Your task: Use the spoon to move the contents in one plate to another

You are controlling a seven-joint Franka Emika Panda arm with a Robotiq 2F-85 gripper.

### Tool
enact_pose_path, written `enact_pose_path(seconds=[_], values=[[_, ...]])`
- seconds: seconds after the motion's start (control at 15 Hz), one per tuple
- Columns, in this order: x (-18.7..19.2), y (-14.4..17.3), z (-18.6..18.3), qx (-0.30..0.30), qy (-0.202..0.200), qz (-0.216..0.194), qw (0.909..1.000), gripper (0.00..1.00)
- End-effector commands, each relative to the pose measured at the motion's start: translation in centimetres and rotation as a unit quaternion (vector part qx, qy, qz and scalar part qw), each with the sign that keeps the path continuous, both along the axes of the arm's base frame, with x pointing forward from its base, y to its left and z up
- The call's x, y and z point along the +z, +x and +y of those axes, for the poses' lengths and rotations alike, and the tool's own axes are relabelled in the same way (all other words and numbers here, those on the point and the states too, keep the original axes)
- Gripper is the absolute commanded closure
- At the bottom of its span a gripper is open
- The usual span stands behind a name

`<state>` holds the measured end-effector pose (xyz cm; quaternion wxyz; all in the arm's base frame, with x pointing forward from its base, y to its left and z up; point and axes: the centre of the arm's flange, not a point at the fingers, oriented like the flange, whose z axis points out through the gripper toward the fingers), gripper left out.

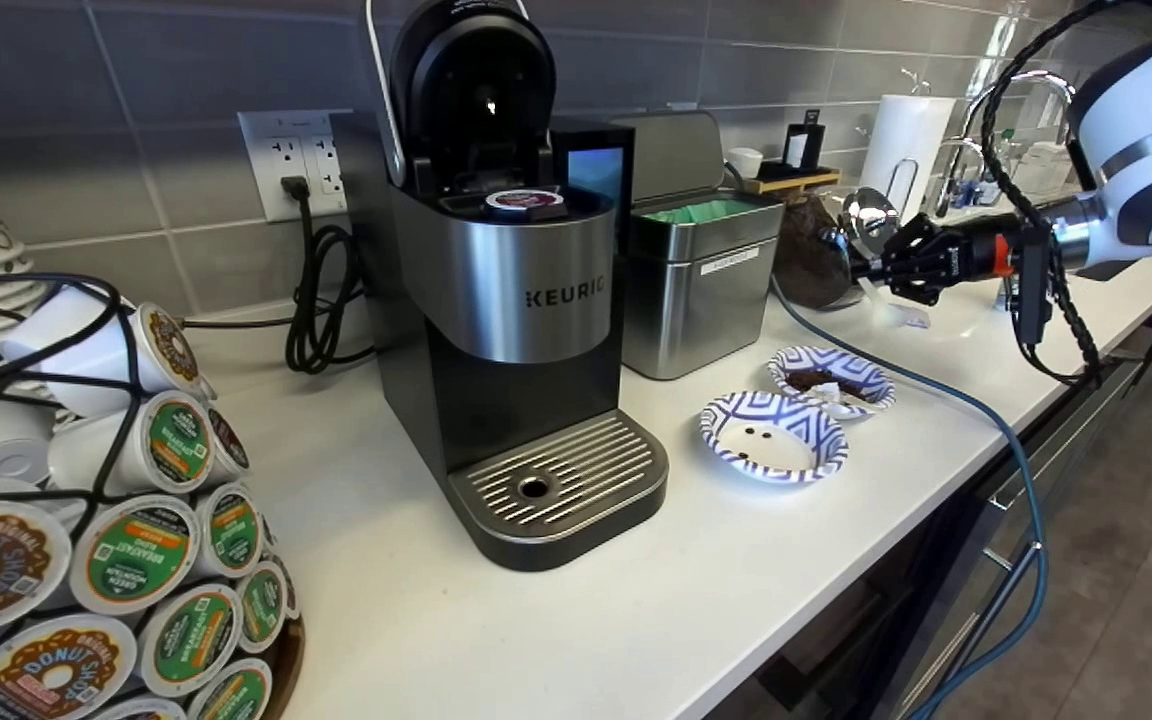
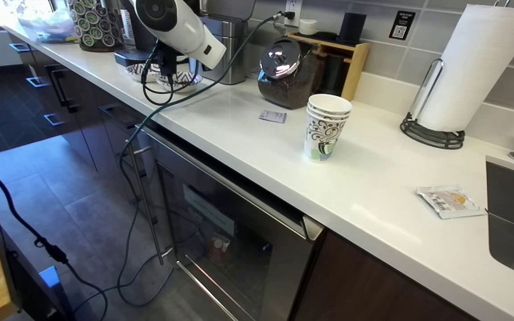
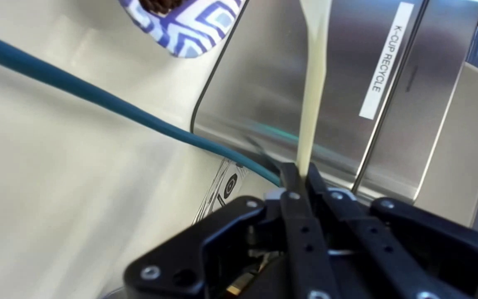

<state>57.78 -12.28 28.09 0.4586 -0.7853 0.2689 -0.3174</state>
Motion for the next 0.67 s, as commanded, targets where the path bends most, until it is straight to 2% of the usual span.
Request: enact_pose_path(seconds=[0.0, 0.6], values=[[-3.0, 0.5, 1.6, -0.007, -0.030, -0.027, 0.9991, 0.99], [-5.1, 0.8, 4.4, -0.003, -0.111, -0.101, 0.9886, 0.99]])
